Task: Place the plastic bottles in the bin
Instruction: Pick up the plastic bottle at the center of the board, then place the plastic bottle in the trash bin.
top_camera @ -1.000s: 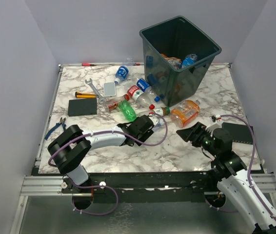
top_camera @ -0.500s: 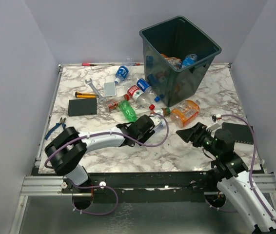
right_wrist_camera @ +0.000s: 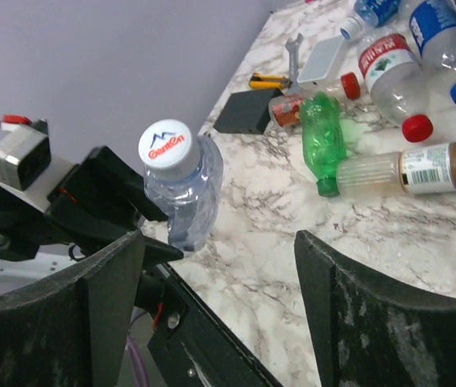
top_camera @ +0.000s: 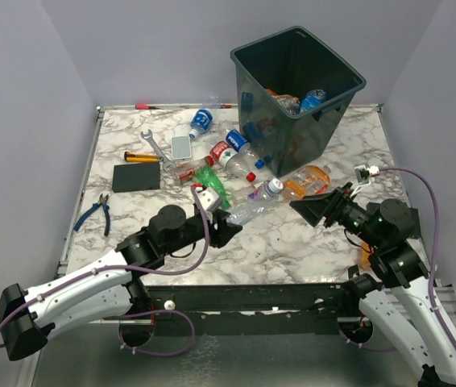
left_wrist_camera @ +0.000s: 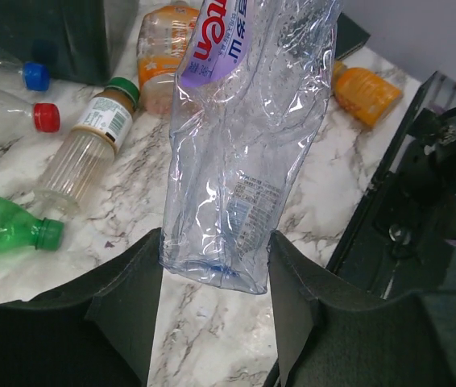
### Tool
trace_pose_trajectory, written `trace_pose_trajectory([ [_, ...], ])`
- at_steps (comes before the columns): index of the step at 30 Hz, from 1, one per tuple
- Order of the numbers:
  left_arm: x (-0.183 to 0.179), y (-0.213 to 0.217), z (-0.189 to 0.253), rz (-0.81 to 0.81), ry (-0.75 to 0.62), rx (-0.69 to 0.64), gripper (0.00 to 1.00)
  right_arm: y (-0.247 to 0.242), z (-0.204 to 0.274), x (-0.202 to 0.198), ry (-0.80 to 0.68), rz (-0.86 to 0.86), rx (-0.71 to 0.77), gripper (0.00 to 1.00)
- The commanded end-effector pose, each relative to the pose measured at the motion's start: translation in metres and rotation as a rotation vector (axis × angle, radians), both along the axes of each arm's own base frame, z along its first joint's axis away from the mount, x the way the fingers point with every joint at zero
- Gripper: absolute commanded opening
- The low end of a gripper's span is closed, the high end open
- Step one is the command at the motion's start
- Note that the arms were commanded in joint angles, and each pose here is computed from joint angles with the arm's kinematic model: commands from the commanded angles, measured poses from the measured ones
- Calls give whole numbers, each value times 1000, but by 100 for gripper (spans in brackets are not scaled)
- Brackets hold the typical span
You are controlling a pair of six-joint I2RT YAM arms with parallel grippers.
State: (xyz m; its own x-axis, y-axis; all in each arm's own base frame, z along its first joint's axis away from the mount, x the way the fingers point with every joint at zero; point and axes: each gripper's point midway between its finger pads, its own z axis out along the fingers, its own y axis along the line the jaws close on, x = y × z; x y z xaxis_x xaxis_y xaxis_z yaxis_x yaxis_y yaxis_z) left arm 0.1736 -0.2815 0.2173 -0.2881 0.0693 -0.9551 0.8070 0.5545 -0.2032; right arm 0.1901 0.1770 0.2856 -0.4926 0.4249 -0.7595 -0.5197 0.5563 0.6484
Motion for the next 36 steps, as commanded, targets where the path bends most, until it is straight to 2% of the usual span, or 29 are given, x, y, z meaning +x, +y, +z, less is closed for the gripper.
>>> trace_pose_trajectory([
  [1,-24,0,11,-59,52,-173,2,5,31,-1,-114,15,106,81],
  [4,-29,5,12,-61,66,-210,2,10,57,2,-176,37,165,89],
  [7,-32,8,14,-60,63,-241,2,24,69,10,-177,69,148,93],
  [14,-30,9,19,-46,53,-267,2,89,58,12,-164,30,-28,91],
  [21,-32,13,24,-44,42,-281,2,99,40,25,-119,-50,-30,76],
  [26,-33,15,26,-47,31,-287,2,103,35,34,-107,-72,-56,70],
  [28,-33,15,28,-49,28,-289,2,106,35,35,-107,-69,-62,60],
  [30,-34,15,28,-51,27,-288,3,106,36,35,-110,-67,-55,44],
  [31,-34,15,28,-50,28,-288,8,107,35,34,-112,-63,-54,35],
  [32,-34,15,28,-49,29,-288,19,107,37,33,-117,-54,-51,28],
  [35,-33,17,27,-45,23,-286,66,109,42,27,-129,-17,-60,6],
  [36,-32,18,28,-36,18,-286,78,109,45,25,-130,-5,-67,1],
])
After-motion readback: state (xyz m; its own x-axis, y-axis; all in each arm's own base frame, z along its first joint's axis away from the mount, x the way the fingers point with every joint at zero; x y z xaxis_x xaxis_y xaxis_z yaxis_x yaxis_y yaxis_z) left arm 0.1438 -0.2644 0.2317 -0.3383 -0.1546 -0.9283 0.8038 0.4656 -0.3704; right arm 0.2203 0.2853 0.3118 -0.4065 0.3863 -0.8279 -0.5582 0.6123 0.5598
